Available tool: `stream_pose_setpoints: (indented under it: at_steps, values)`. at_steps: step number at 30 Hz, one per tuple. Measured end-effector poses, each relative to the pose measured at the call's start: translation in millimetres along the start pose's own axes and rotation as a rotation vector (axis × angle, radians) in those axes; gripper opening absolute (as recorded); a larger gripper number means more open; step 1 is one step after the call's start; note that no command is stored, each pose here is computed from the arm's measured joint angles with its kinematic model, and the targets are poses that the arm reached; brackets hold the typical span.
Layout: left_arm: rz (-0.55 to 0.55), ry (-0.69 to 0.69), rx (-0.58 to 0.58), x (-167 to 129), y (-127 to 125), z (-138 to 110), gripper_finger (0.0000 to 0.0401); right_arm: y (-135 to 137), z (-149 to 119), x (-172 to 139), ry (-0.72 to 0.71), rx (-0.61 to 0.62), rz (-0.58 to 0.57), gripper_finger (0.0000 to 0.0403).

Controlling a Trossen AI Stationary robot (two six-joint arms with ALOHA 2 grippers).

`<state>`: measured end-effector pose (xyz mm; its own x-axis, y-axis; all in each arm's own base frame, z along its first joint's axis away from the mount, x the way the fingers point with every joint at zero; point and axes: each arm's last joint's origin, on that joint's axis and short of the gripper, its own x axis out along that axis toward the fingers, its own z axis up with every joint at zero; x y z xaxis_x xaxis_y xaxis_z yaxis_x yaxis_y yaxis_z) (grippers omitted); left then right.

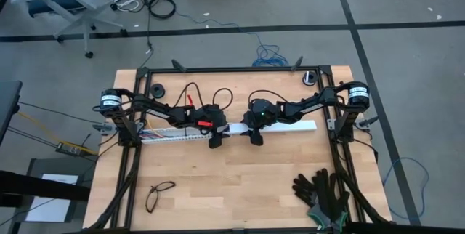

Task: Ziptie cables
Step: Close the white cable duct using the cover

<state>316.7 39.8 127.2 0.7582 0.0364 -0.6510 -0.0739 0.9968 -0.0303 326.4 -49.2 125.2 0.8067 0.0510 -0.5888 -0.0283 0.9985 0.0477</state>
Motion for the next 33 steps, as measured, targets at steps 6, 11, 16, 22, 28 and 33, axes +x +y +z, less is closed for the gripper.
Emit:
stream_pose_setpoints:
  at_steps: [6, 11, 16, 22, 28, 33]
  values:
    - [0.0, 0.015, -0.001, 0.0, 0.0, -1.4, 0.0257, 1.4, 1.5, -1.7, 0.0, 0.031, 0.003, 0.0229]
    - [-0.002, 0.028, -0.002, 0.0, -0.1, -2.7, 0.0257, 6.6, 11.8, -11.9, -0.028, 0.017, 0.011, 0.0221]
    - [-0.002, 0.016, 0.002, 0.0, -0.1, -1.6, 0.0257, 7.0, 15.8, -16.6, -0.04, 0.016, 0.009, 0.0225]
    - [-0.001, -0.04, 0.023, -0.1, 0.0, 3.8, 0.0256, 7.2, 13.4, -16.5, -0.015, 0.021, 0.011, 0.0229]
    - [-0.001, -0.03, 0.037, 0.0, 0.0, 2.9, 0.0232, 7.2, 13.5, -16.5, -0.015, 0.021, 0.011, 0.022]
    - [-0.001, -0.03, 0.037, 0.0, 0.0, 2.9, 0.0206, 7.2, 13.5, -16.5, -0.016, 0.02, 0.011, 0.0226]
